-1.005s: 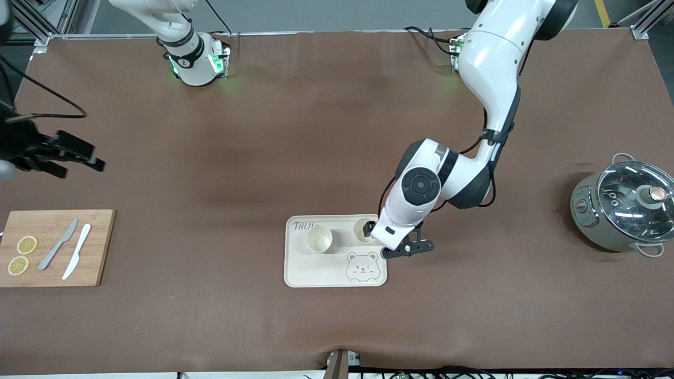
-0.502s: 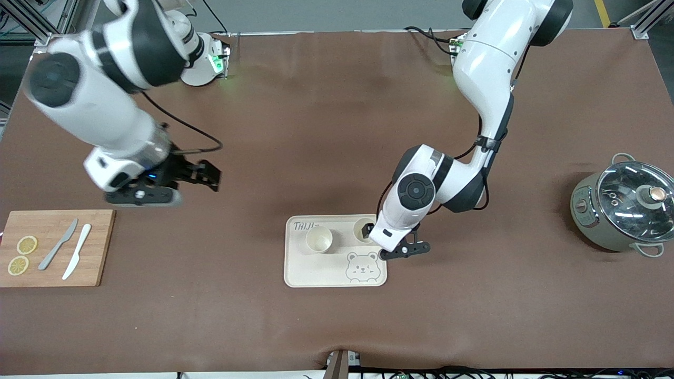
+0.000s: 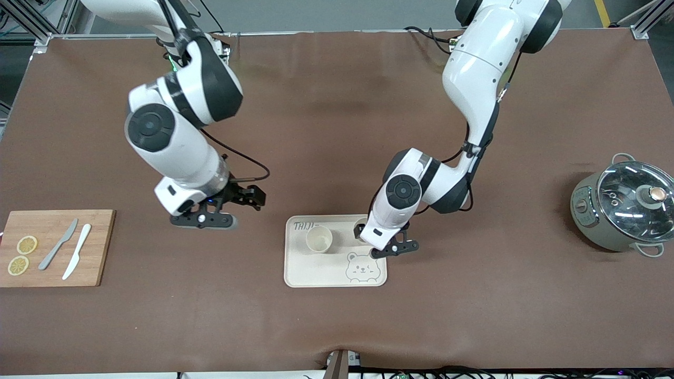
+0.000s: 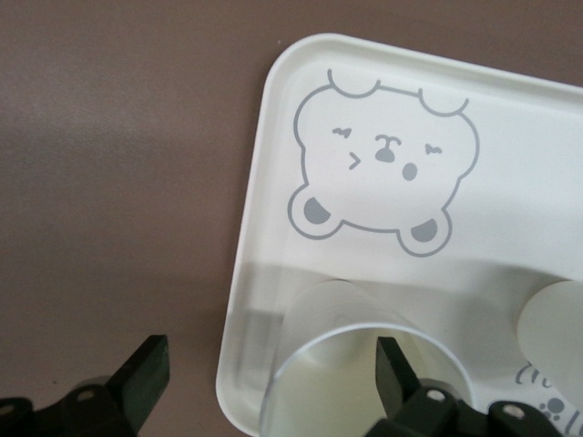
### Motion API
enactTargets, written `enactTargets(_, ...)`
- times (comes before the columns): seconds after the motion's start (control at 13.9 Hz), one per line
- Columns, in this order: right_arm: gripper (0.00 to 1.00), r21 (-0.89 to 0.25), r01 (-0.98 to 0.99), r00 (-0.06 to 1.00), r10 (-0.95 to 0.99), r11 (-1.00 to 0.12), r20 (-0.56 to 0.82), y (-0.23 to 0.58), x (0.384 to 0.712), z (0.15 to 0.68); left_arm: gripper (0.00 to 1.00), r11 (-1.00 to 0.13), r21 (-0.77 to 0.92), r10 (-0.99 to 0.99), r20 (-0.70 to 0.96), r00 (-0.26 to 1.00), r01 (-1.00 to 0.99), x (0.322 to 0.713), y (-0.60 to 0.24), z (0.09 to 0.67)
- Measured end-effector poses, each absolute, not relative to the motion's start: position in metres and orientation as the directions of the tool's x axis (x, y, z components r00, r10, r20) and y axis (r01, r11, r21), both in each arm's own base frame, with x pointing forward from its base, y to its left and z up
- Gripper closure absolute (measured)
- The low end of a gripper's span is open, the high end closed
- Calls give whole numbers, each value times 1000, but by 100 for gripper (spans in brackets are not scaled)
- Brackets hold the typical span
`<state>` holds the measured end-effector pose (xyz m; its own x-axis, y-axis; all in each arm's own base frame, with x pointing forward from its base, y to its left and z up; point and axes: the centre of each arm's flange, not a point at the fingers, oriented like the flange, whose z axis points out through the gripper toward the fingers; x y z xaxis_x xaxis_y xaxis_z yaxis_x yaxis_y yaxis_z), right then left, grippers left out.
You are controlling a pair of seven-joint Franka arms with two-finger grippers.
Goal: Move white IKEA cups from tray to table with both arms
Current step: 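Grasp the cup with the left gripper while the right gripper reaches the other cup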
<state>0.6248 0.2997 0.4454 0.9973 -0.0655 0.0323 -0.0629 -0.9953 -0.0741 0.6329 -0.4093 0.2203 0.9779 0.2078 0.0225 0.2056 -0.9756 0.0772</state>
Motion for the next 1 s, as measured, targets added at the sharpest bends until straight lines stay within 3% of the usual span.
enactTargets(0.07, 0, -75, -57, 998, -60, -996, 33, 311, 624, 435, 7, -969, 81, 237, 24, 971, 234, 634, -409, 221)
enactTargets(0.65, 0, -94, -36, 998, -41, -995, 53, 377, 631, 358, 91, -961, 85, 267, 25, 963, 264, 635, -409, 222)
enactTargets(0.72, 0, -98, -33, 997, -39, -995, 59, 382, 632, 349, 96, -961, 86, 267, 26, 963, 264, 635, -409, 223)
enactTargets(1.0, 0, -113, -25, 996, -35, -993, 83, 392, 637, 315, 96, -959, 92, 273, 35, 961, 269, 641, -406, 245)
